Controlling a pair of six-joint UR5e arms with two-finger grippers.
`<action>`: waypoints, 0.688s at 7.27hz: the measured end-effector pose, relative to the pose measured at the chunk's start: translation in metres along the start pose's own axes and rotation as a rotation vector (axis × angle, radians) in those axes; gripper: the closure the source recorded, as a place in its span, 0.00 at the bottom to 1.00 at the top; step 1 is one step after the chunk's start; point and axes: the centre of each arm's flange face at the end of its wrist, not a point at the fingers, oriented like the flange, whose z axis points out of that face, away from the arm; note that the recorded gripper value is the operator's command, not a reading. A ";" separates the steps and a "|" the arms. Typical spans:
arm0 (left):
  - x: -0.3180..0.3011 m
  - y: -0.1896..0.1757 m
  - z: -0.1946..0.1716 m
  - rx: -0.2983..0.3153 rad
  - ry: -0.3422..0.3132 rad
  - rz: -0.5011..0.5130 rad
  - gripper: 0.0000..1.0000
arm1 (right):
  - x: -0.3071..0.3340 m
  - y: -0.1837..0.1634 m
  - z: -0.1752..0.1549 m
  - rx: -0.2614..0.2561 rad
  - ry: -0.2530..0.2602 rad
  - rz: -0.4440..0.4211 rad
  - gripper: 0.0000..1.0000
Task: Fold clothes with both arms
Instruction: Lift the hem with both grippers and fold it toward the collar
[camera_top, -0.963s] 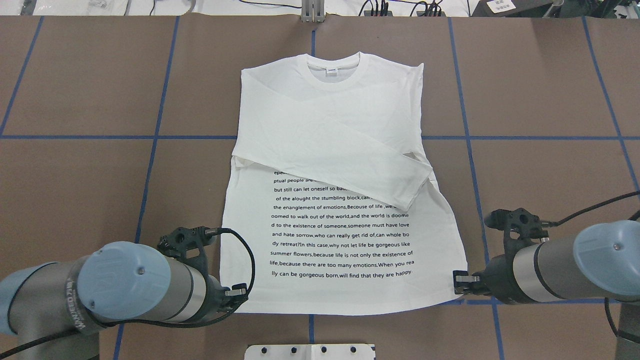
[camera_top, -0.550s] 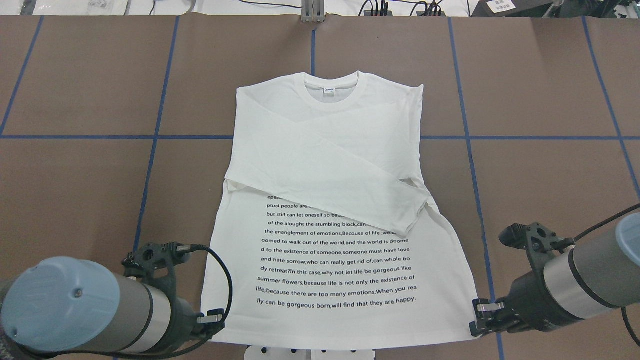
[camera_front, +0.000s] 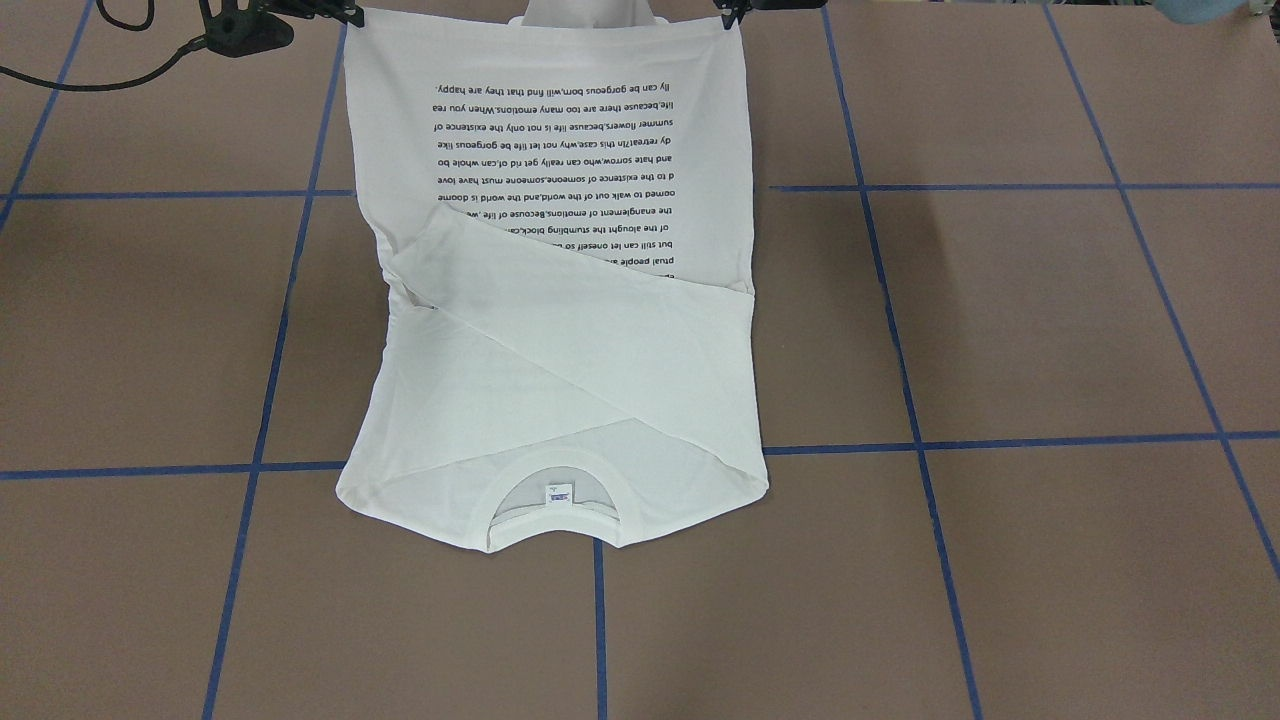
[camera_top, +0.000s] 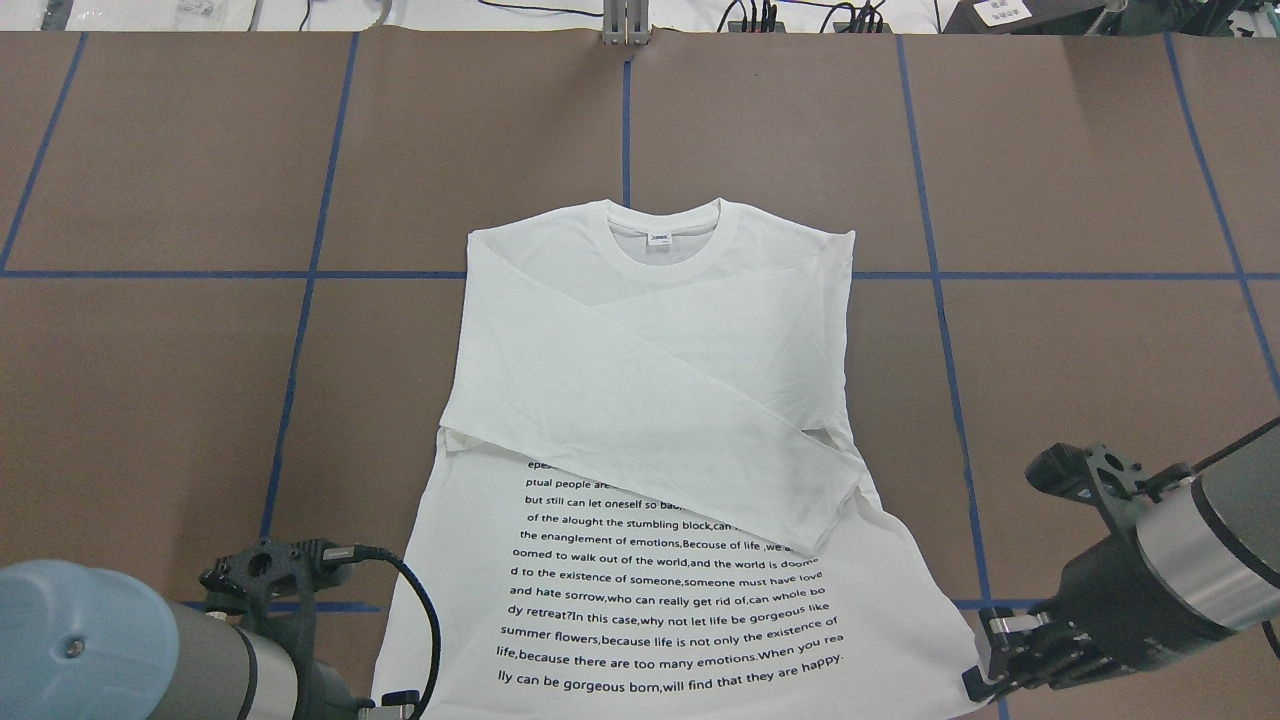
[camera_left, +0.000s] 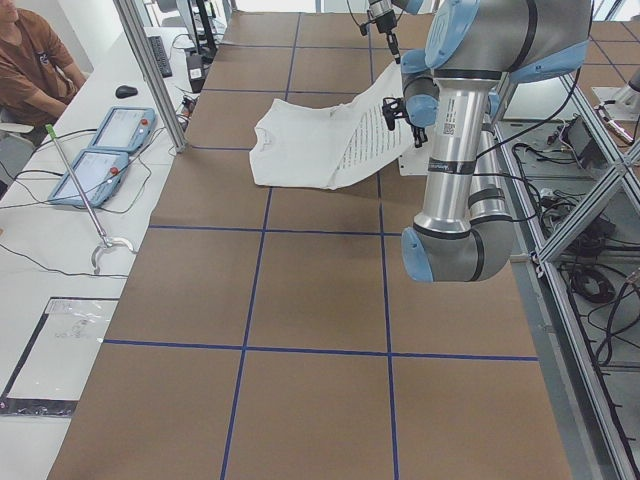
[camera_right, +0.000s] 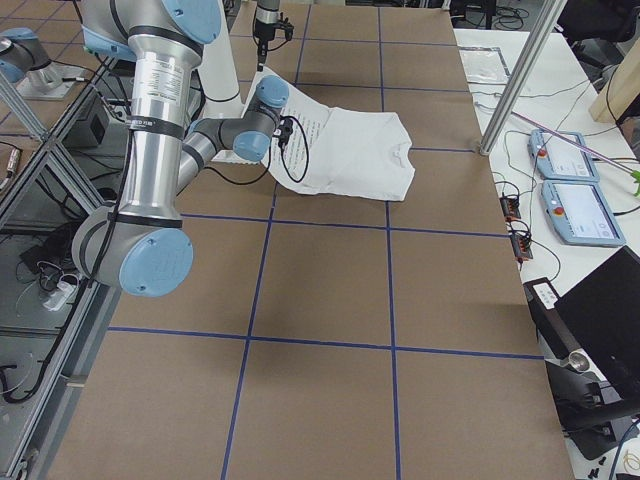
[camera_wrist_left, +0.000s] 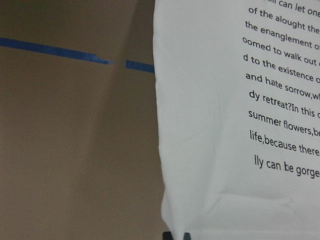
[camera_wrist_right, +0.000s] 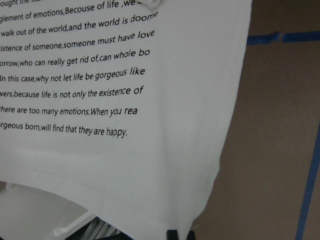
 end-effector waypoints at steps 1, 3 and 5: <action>0.004 -0.018 -0.008 0.039 0.015 -0.002 1.00 | -0.004 -0.023 -0.015 0.070 -0.027 0.001 1.00; 0.011 -0.093 -0.034 0.162 0.034 0.004 1.00 | -0.006 -0.083 -0.045 0.199 -0.058 -0.042 1.00; 0.010 -0.182 -0.065 0.252 0.026 -0.002 1.00 | -0.005 -0.146 -0.075 0.295 -0.068 -0.033 1.00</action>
